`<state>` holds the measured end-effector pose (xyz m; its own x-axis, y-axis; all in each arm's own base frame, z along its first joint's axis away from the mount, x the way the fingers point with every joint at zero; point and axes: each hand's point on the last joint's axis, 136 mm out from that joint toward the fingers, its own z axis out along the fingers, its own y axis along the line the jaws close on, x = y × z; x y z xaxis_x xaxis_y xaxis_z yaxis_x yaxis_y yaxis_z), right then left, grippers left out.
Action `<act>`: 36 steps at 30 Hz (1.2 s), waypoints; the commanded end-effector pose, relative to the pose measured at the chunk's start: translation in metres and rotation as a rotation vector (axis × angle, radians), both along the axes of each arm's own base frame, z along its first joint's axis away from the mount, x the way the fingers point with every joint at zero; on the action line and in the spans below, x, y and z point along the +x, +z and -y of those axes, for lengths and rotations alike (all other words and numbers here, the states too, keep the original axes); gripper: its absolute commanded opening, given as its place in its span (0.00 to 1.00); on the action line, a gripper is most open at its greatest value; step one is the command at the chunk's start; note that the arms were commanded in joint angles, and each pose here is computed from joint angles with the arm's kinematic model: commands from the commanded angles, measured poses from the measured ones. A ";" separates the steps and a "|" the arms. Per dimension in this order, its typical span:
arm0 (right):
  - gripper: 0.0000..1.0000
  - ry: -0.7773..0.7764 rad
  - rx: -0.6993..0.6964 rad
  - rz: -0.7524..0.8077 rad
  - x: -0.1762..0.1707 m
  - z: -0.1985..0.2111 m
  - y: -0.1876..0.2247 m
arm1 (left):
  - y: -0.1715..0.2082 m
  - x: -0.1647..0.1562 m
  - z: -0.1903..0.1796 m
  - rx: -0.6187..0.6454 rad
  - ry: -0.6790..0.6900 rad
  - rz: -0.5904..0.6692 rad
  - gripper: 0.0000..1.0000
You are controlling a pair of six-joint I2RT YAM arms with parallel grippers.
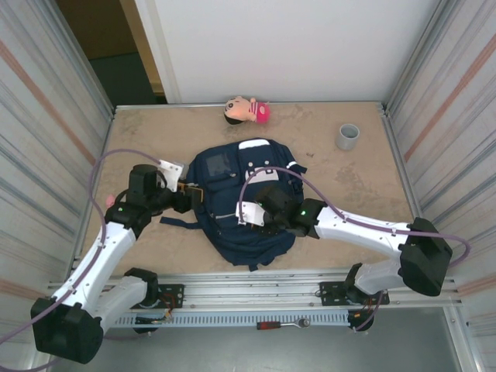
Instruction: Pack the student bag
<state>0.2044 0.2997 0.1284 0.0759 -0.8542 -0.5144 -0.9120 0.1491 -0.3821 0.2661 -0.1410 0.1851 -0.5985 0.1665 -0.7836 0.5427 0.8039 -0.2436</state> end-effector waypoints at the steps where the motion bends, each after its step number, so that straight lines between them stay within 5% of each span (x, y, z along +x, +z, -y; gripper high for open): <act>1: 0.12 0.028 0.032 0.029 0.004 -0.001 0.012 | -0.001 -0.022 0.018 0.083 -0.300 0.126 0.61; 4: 0.01 0.039 0.125 -0.029 0.000 0.002 0.029 | 0.000 -0.020 0.020 0.130 -0.382 0.242 0.62; 11: 0.00 0.034 0.210 -0.083 0.002 0.013 0.039 | -0.022 -0.051 0.026 0.219 -0.746 0.244 0.63; 29: 0.00 0.031 0.223 -0.100 0.002 0.014 0.039 | -0.078 -0.027 0.046 0.215 -0.852 0.103 0.63; 36: 0.00 0.001 0.225 -0.092 0.006 0.018 0.037 | -0.074 -0.049 0.059 0.157 -0.921 0.083 0.48</act>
